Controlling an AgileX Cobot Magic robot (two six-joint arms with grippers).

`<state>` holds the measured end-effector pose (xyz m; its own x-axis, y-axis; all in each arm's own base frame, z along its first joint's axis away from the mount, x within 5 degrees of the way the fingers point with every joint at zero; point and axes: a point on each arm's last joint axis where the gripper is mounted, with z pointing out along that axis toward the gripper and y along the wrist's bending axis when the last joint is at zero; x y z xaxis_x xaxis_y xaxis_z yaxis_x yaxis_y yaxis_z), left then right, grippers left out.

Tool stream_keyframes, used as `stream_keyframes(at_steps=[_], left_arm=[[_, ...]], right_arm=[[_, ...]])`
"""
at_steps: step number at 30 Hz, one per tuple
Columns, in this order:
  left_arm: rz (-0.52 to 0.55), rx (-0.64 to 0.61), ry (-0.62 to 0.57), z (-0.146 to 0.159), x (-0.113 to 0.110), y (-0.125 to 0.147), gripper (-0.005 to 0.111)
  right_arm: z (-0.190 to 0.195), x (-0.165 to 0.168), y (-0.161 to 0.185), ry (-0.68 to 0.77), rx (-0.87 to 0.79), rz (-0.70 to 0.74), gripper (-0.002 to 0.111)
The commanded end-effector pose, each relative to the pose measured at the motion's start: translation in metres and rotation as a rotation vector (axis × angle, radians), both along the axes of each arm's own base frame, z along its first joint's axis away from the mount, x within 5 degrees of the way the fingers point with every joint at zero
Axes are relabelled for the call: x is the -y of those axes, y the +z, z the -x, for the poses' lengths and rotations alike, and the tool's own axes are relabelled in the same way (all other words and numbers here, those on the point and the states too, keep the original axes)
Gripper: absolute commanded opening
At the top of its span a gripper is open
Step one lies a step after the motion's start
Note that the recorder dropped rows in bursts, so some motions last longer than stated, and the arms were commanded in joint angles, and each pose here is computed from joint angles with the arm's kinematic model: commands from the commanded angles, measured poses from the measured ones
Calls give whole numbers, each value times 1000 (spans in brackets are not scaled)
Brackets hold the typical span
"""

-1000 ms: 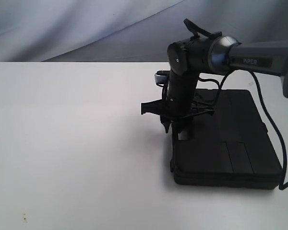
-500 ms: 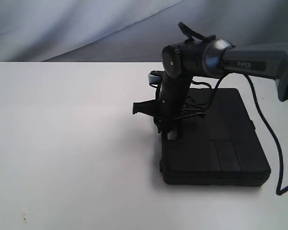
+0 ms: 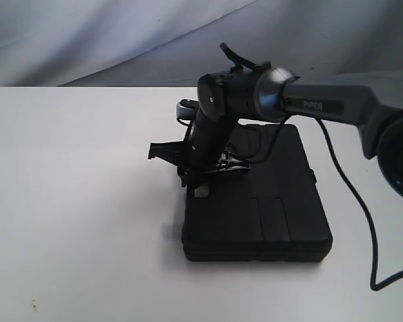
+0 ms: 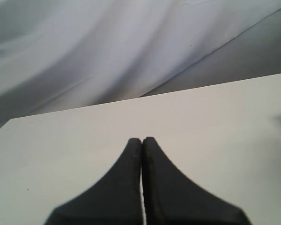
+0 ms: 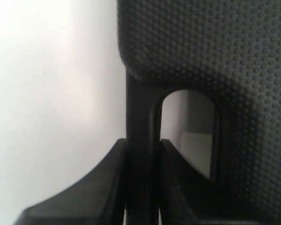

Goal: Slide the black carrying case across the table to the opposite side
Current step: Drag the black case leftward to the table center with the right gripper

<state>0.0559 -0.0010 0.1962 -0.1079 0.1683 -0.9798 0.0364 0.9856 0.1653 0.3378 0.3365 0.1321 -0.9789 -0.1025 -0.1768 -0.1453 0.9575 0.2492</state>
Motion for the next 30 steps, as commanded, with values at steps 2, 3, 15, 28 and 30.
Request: stream_keyframes(at_steps=[2,3,15,28,30], left_arm=[[20,11,3,0,0,0,0],[20,11,3,0,0,0,0],[20,11,3,0,0,0,0],[20,11,3,0,0,0,0],[20,11,3,0,0,0,0]], right_arm=[[-3,-29,14,12,27,-63,0],[-3,-31,13,12,22,-61,0],[-5,-33,7,6,13,-32,0],[-7,-30,8,24,43,5,11],[-7,-29,8,25,45,6,21]])
